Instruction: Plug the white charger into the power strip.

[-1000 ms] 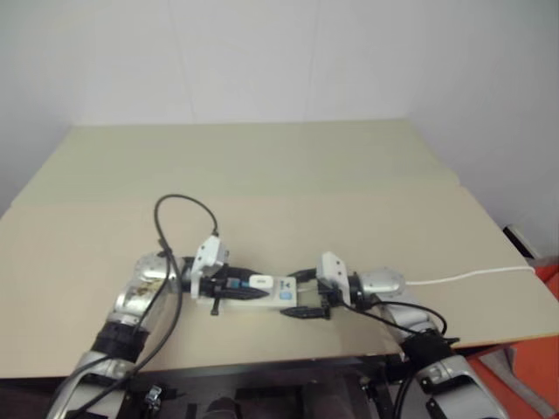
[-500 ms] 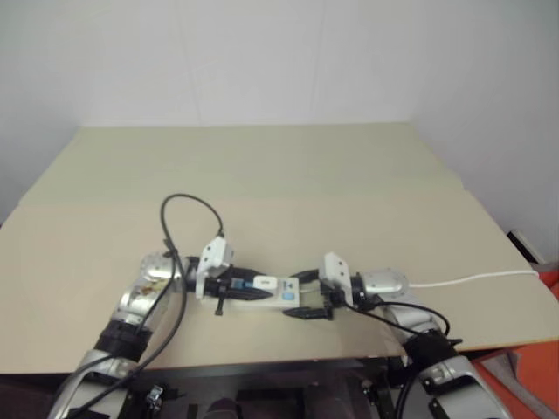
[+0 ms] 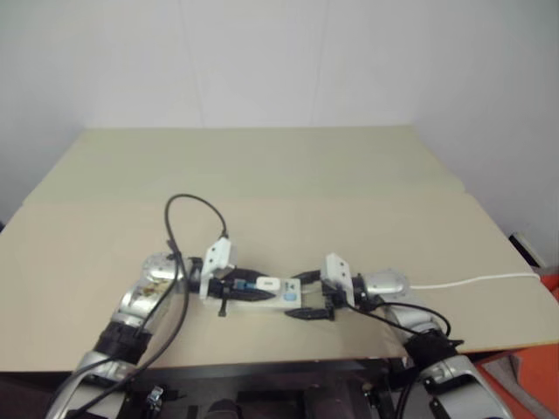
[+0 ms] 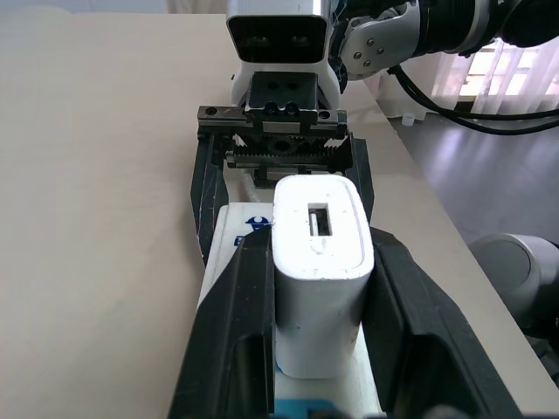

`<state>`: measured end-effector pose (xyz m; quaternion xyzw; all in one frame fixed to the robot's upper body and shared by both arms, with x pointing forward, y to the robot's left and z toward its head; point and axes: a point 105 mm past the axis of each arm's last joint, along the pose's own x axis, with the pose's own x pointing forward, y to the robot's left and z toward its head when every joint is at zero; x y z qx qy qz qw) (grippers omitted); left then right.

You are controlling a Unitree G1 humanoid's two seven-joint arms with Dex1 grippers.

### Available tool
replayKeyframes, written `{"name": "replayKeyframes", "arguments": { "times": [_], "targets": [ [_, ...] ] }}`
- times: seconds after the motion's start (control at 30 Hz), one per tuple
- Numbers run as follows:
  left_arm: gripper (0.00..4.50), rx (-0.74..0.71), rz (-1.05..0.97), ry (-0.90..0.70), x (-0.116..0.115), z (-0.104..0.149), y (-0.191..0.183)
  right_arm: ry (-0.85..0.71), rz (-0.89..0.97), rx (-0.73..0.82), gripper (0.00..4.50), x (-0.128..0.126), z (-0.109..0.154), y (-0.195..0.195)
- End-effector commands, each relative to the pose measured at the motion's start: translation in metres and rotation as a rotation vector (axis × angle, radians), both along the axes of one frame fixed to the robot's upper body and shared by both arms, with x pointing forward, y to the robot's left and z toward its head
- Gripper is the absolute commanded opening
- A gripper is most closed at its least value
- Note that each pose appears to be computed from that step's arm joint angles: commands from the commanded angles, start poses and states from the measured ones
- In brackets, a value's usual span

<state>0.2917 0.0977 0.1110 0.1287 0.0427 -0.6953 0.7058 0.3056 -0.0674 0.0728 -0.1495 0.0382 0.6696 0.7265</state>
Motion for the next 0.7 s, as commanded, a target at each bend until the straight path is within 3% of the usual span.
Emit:
{"name": "replayKeyframes", "arguments": {
  "times": [0.03,0.63,0.7],
  "targets": [
    [1.00,0.148,0.040,0.114,-0.007,-0.038,0.011,0.011,0.024,-0.021,3.43,-0.003,-0.004,-0.003],
    [1.00,0.180,0.060,0.135,-0.015,-0.042,0.029,0.012,0.037,-0.030,3.43,-0.004,-0.005,-0.004],
    [1.74,0.186,0.057,0.142,-0.015,-0.042,0.030,0.012,0.039,-0.030,3.43,-0.004,-0.005,-0.004]
  ]
}}
